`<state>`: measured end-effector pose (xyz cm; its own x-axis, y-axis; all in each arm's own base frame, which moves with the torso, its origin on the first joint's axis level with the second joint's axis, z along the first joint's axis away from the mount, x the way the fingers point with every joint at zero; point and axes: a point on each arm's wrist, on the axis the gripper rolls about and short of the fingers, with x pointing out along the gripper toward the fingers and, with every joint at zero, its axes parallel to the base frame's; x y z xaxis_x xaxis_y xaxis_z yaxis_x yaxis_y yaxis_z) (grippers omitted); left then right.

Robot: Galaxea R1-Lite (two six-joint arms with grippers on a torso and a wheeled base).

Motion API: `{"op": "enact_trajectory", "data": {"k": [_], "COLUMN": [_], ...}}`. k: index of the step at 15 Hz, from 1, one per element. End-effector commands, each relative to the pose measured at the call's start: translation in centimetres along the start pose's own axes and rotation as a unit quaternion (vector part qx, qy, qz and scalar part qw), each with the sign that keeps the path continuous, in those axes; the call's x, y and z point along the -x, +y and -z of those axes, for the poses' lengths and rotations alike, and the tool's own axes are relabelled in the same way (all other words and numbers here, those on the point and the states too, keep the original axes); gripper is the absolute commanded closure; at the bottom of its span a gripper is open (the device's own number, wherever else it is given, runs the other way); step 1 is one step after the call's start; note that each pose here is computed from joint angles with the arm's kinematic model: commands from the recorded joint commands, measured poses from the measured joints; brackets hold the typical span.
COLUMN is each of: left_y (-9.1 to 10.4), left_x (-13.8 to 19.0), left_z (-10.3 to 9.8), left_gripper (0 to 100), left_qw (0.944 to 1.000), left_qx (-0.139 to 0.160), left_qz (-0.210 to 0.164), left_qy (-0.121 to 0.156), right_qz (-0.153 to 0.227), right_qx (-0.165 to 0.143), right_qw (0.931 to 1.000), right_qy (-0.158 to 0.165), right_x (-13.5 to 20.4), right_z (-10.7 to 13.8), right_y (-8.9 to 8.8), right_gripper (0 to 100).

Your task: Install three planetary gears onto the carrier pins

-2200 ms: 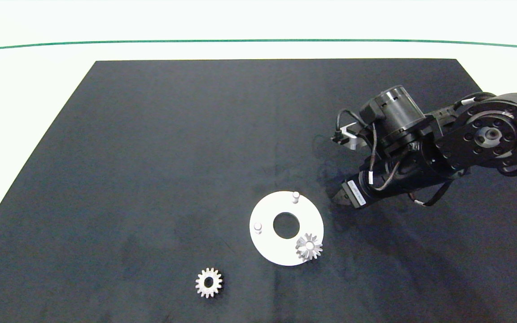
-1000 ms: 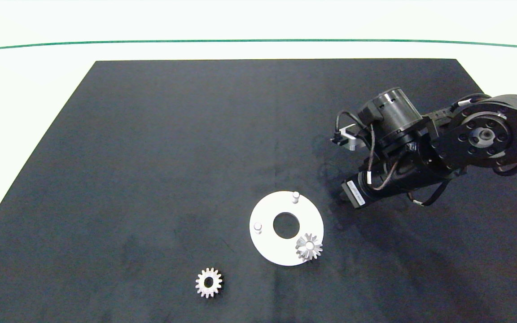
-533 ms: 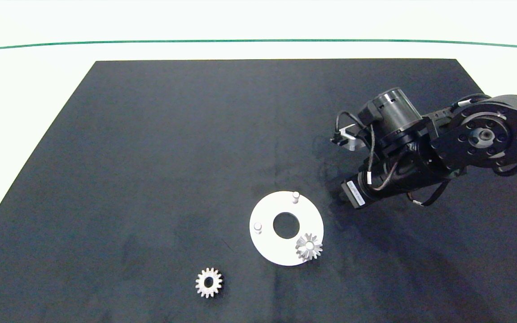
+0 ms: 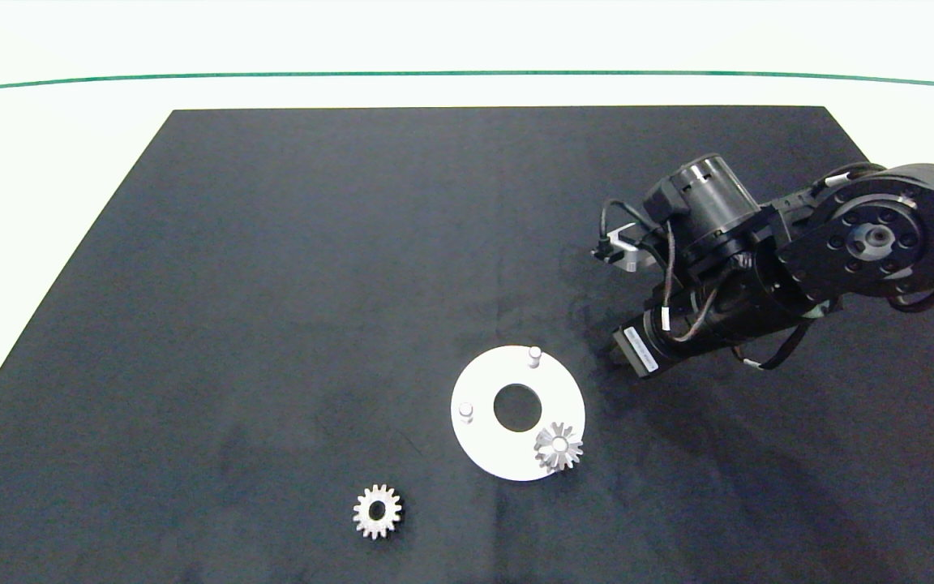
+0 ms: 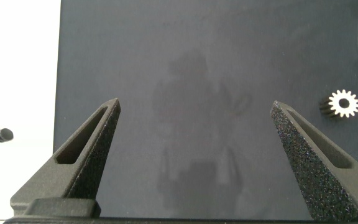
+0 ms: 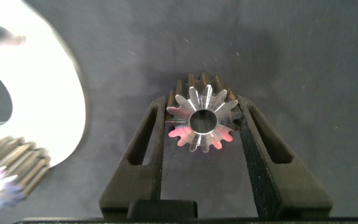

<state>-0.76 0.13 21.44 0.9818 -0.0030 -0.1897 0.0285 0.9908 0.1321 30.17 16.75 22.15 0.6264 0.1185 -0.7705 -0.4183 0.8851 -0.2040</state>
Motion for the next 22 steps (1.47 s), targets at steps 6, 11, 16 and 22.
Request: {"op": "enact_trajectory", "data": {"k": [6,11,16,22], "left_y": [0.0,0.0,0.0,0.0], "left_x": [-0.1,0.0,-0.2,-0.3], "left_z": [0.0,-0.1,-0.2,-0.2], "left_gripper": [0,0,0,0], "left_qw": [1.0,1.0,1.0,1.0], "left_qx": [0.0,0.0,0.0,-0.001], "left_qz": [0.001,0.0,0.0,0.001], "left_qy": [0.003,0.0,0.005,0.006], "right_qz": [-0.035,-0.015,-0.016,-0.026], "right_qx": [0.073,0.101,0.097,0.101], "right_qw": [0.9965,0.9946,0.9948,0.9939], "right_qy": [-0.02,-0.015,-0.026,-0.036], "right_x": [6.5,4.8,3.4,3.2], "right_z": [-1.7,-2.0,-3.1,-3.8], "right_y": [4.4,7.2,7.9,9.1], "right_gripper": [81,81,81,81]}}
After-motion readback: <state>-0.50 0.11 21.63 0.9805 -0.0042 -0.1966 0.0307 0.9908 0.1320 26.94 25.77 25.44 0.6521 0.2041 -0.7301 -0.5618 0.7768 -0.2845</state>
